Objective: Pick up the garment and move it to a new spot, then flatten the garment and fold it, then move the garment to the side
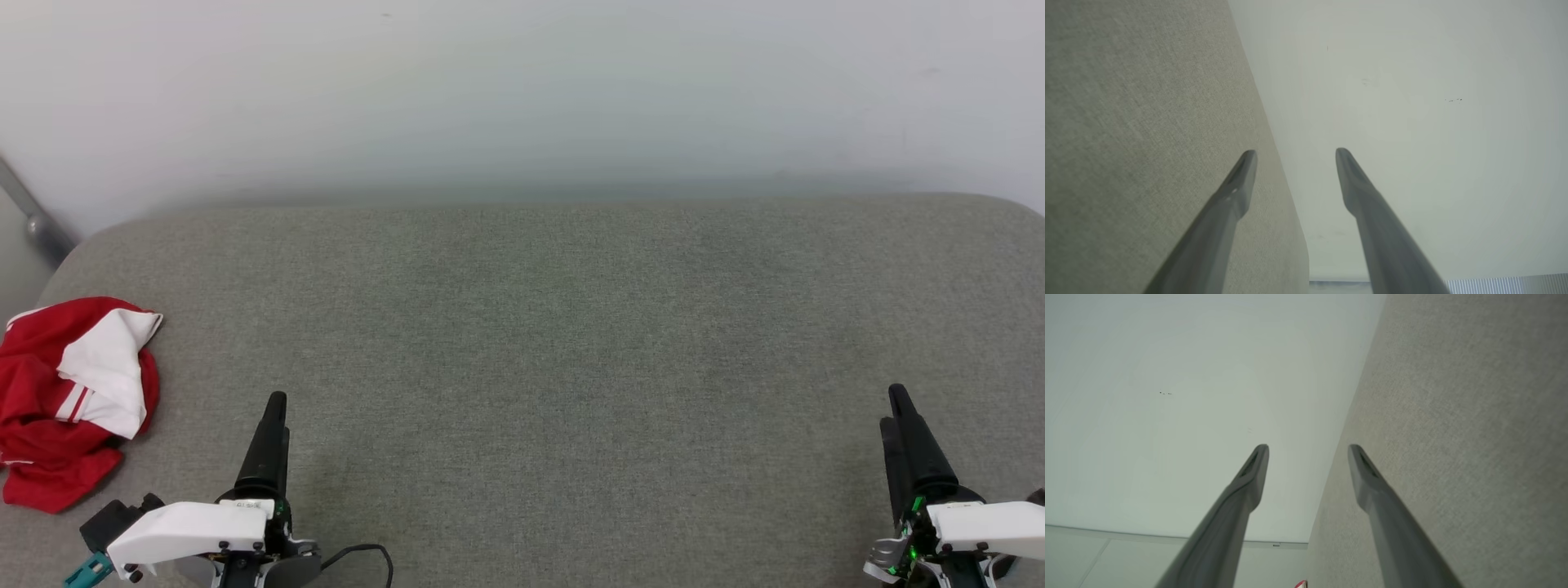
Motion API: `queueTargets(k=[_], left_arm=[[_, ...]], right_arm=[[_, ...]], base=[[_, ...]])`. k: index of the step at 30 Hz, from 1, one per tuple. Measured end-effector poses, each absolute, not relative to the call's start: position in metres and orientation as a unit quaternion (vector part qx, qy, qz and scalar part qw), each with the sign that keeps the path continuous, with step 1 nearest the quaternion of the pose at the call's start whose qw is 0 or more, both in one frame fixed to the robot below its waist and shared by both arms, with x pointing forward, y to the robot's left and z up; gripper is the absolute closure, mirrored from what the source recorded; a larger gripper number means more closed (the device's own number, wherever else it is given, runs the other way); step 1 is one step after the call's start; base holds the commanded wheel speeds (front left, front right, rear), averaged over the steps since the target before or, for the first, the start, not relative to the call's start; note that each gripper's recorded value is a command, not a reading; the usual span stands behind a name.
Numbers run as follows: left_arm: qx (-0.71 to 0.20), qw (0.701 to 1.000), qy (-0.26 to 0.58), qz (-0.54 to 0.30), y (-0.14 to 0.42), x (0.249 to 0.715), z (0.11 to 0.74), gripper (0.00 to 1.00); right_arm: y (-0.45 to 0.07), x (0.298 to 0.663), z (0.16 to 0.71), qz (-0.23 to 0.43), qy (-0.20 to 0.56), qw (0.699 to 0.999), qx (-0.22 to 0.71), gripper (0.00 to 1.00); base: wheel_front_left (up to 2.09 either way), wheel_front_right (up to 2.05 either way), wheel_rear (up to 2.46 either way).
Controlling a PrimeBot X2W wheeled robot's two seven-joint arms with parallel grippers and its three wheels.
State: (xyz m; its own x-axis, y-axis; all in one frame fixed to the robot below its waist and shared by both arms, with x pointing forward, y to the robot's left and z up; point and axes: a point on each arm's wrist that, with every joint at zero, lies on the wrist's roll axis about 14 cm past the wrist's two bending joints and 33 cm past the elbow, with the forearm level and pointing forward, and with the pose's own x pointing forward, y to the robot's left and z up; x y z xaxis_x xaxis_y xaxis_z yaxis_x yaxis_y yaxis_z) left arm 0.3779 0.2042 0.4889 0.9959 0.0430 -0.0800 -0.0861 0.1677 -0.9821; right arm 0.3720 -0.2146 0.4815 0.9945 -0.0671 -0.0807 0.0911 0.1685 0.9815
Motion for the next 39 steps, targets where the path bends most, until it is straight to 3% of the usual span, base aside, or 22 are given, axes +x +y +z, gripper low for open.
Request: queueTargets(k=[19,39], left_arm=[[-0.471,0.88,0.029,0.05,0.192,0.376,0.495,0.0],[-0.294,0.954,0.032,0.051,0.185,0.371,0.495,0.0]], right_arm=[[-0.198,0.369,0.51,-0.008,-0.01,0.904,0.428,0.0],[-0.19,0.36,0.514,0.007,-0.02,0.963,0.27,0.0]], base=[[0.0,0.0,0.0],[0.0,0.0,0.0]])
